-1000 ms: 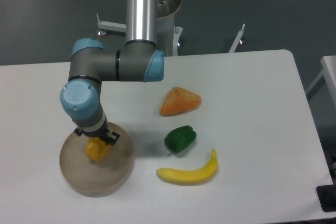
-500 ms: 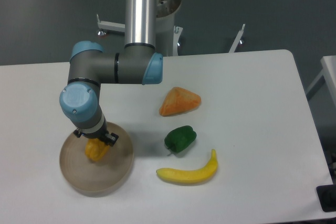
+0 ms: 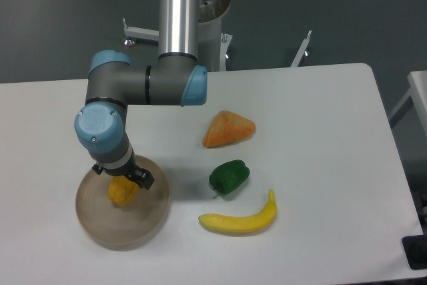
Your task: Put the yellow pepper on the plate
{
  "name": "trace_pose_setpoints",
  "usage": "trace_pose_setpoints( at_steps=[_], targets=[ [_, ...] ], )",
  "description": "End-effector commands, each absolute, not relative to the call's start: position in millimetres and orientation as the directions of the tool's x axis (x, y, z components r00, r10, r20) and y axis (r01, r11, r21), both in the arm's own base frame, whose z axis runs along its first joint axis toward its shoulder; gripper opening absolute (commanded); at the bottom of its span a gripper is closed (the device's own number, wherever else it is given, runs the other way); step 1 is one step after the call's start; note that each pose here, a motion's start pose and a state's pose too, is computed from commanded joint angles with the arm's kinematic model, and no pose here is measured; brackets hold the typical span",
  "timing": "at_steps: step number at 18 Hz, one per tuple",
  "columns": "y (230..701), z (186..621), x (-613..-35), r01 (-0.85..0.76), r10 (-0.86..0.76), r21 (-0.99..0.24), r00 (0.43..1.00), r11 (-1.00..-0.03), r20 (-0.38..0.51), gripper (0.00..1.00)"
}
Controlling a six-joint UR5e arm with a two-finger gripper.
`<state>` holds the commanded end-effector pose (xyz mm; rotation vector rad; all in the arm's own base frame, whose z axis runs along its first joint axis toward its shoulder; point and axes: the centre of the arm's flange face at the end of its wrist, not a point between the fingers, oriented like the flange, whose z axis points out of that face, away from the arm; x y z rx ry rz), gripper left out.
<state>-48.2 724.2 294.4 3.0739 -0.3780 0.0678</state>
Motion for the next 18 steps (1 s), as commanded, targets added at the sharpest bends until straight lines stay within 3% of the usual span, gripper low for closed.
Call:
trace_pose_setpoints(
  at_steps=[5,18],
  targets=[
    [712,328,-108,-0.223,-0.223,0.001,0.974,-0.975,0.030,1.00],
    [657,361,-299,-0.402,-0.401,-0.003,0.914,-0.916,-0.061,1.00]
  ],
)
